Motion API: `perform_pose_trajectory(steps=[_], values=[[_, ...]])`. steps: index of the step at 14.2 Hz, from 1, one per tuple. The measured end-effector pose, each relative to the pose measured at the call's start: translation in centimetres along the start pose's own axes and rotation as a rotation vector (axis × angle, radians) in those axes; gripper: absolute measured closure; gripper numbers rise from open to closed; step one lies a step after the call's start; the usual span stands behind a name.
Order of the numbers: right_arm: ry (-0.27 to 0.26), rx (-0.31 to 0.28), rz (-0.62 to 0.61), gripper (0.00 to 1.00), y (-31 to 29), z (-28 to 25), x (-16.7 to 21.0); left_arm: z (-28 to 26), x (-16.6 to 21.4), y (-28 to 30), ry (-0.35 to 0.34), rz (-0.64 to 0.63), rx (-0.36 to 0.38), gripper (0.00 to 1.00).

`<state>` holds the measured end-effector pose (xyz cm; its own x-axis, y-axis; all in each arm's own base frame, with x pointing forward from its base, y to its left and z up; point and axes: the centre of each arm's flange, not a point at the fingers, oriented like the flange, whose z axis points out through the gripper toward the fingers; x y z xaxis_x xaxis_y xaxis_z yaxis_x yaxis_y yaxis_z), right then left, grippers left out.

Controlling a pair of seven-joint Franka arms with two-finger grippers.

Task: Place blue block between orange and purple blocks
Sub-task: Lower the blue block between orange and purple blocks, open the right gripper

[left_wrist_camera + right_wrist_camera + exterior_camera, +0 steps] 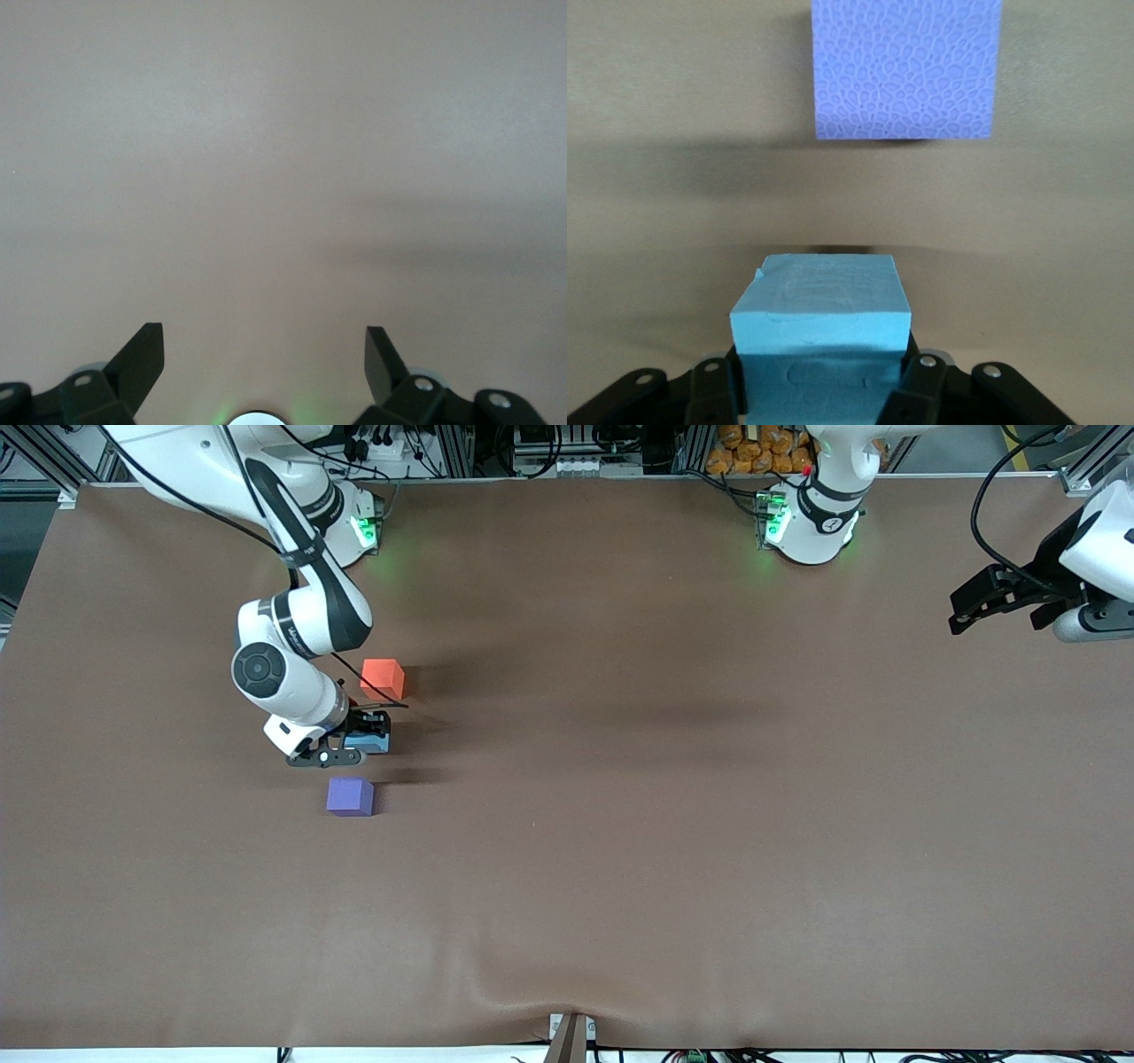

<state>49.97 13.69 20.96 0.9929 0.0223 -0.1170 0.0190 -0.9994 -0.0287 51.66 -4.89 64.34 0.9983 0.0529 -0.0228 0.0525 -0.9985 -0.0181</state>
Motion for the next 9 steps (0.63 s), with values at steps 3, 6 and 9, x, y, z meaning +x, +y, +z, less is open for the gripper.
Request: perform_pose_trajectory(steps=[3, 6, 9], values=[[-0.005, 0.006, 0.012, 0.4, 0.2, 1.7, 0.0, -0.3, -0.1, -0.2, 0.005, -0.003, 0.0, 0.0], [-0.004, 0.008, 0.019, 0.4, 0.4, 1.7, 0.0, -0.3, -0.1, -0.4, 0.006, -0.007, -0.001, 0.0], [-0.004, 0.011, 0.04, 0.4, 1.4, 1.6, 0.2, -0.3, -0.1, -0.4, 0.006, -0.007, -0.001, 0.0]])
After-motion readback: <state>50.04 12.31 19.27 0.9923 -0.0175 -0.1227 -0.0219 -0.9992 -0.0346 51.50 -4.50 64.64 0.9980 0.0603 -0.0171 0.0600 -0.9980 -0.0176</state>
